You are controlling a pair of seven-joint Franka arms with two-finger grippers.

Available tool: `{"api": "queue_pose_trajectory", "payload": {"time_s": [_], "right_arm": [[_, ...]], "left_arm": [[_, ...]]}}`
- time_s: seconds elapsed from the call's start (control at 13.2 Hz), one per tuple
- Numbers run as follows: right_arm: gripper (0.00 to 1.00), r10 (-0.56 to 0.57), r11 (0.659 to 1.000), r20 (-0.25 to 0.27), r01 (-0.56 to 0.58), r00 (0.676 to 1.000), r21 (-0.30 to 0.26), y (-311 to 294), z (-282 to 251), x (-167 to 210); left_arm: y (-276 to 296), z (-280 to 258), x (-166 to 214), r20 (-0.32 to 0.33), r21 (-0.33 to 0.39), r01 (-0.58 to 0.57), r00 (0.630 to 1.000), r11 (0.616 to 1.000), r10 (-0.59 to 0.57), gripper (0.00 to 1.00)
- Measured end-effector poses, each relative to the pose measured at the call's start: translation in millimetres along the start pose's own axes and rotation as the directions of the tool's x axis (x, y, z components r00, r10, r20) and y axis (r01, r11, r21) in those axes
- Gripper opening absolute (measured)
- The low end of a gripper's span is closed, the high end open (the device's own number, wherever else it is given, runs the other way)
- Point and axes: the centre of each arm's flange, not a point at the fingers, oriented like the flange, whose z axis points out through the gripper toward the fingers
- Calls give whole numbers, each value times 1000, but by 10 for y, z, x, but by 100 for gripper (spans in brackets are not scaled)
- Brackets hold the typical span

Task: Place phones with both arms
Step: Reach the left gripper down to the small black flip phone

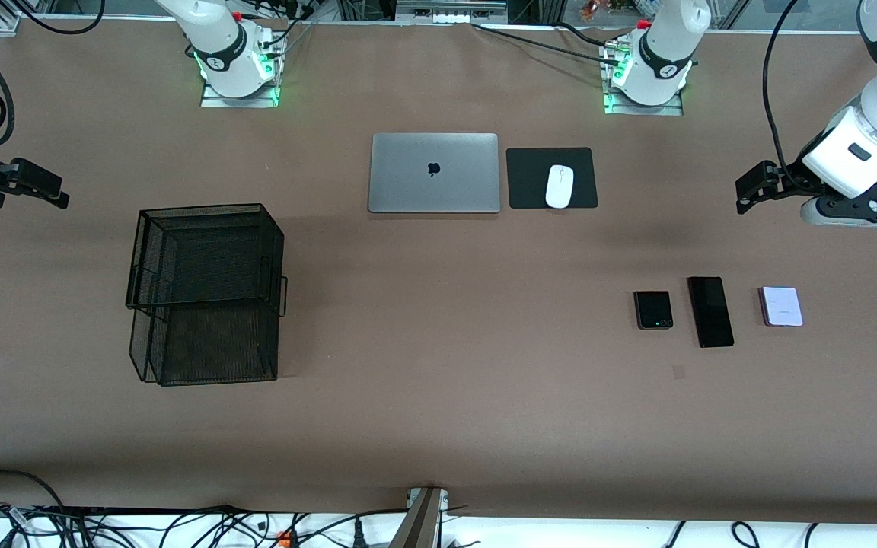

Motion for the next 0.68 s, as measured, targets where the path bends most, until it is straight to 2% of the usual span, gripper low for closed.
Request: {"api": "queue_pose_trajectory", "payload": {"time_s": [0.68], "right_arm": [[100, 0, 1000, 0, 0, 1000, 0, 0, 0, 0]], "left_arm": [[-26, 51, 7, 31, 1, 6, 1000, 1000, -6, 100]]}}
